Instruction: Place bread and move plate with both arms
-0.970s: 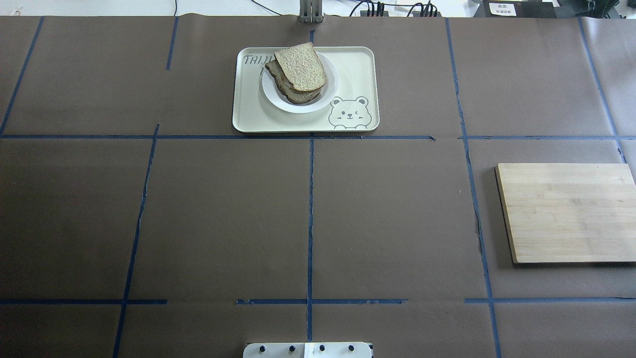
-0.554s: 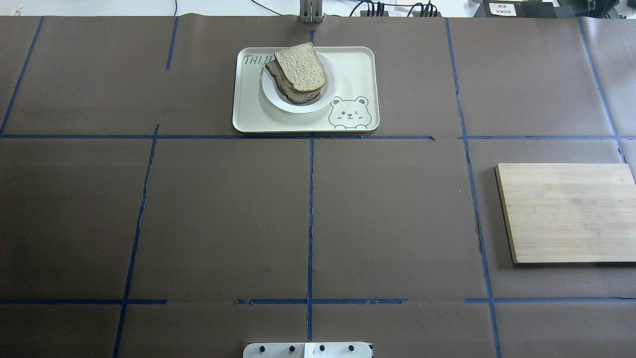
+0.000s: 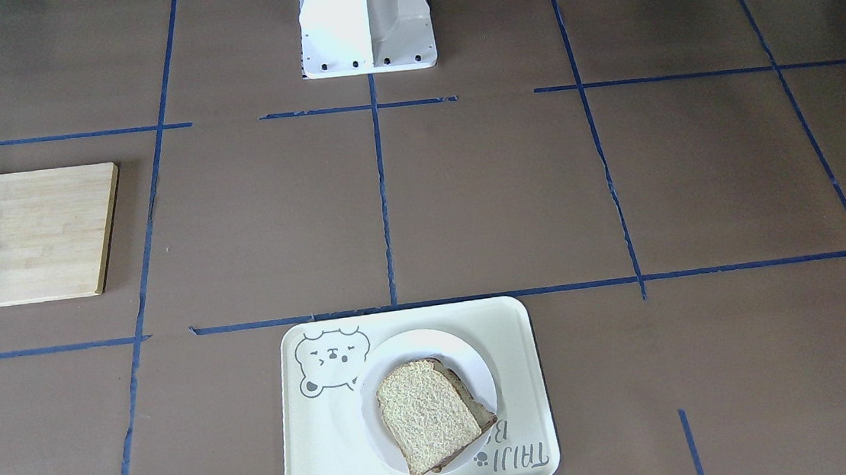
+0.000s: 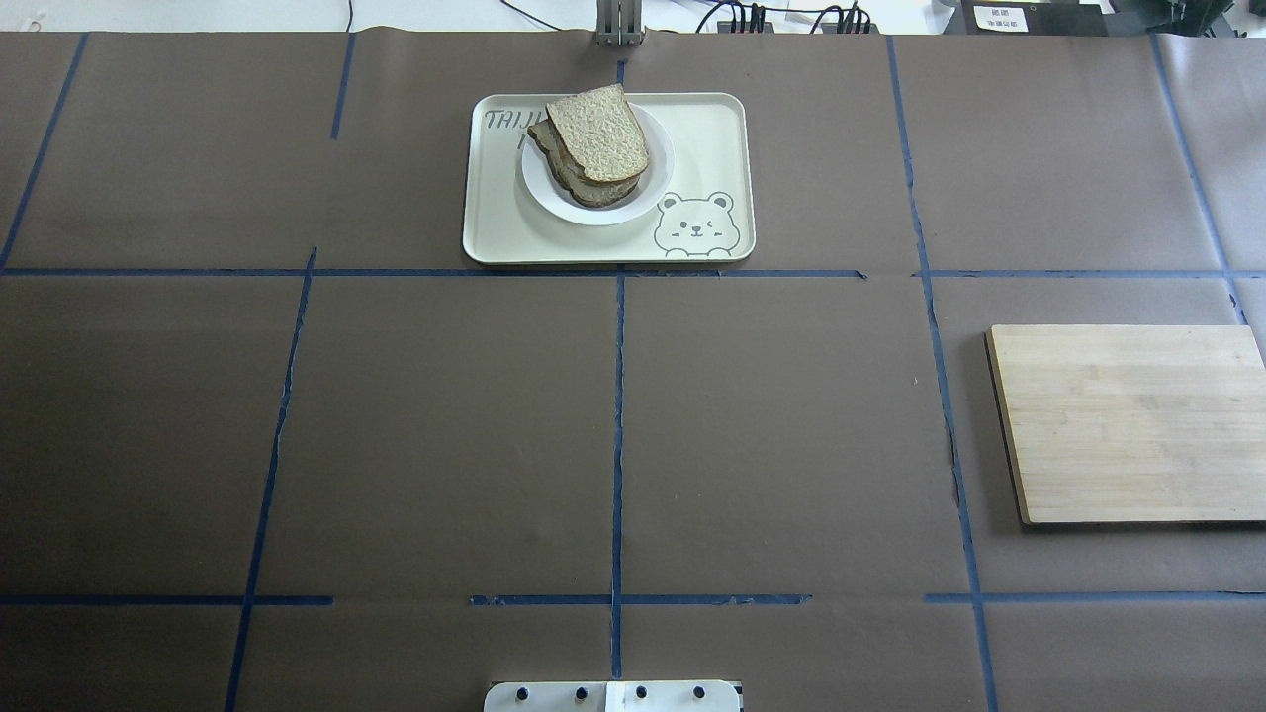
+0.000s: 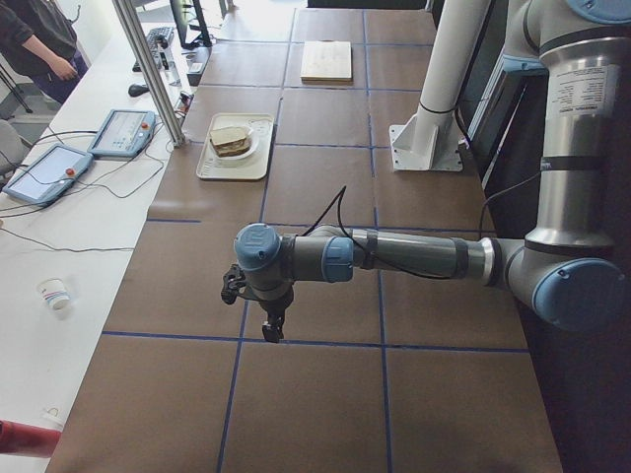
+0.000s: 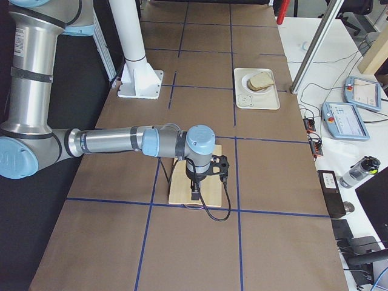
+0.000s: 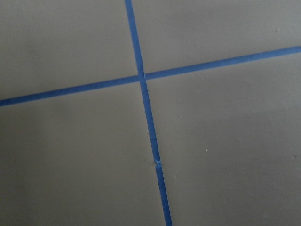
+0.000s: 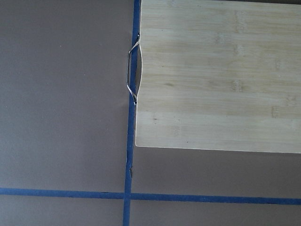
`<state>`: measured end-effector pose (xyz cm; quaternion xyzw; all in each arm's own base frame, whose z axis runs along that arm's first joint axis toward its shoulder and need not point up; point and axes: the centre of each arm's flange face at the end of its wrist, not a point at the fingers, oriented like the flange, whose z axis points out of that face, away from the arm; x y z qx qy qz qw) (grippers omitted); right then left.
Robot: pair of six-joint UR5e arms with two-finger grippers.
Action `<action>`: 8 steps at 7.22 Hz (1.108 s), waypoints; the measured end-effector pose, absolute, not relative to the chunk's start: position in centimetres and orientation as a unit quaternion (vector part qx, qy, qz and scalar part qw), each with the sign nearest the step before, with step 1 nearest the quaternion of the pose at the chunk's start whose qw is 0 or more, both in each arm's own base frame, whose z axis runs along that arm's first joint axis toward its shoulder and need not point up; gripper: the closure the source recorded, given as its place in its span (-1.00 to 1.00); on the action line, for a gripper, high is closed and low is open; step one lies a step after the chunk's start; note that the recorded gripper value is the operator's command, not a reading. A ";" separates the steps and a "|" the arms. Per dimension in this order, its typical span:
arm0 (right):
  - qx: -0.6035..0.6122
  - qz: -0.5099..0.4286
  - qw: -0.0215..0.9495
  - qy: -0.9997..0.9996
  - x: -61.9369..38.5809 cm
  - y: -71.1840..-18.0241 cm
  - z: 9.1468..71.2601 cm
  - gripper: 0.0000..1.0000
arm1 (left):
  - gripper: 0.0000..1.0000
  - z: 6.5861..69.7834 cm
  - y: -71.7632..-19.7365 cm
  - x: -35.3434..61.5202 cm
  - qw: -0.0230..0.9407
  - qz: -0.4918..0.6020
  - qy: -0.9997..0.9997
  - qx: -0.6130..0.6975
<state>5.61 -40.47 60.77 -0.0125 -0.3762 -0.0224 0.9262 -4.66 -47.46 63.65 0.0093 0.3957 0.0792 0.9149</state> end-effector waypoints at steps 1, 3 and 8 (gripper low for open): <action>-0.012 -0.022 0.926 -0.378 5.6 -40.5 60.7 -1.00 | -1.00 63.9 -47.1 -5.5 0.913 0.075 0.401 0.010; -0.013 -0.021 0.924 -0.383 5.5 -40.6 60.7 -1.00 | -1.00 64.2 -46.8 -6.5 0.913 0.066 0.403 0.008; -0.021 -0.015 0.923 -0.384 5.7 -40.6 61.7 -1.00 | -1.00 64.5 -46.7 -7.3 0.914 0.057 0.400 0.009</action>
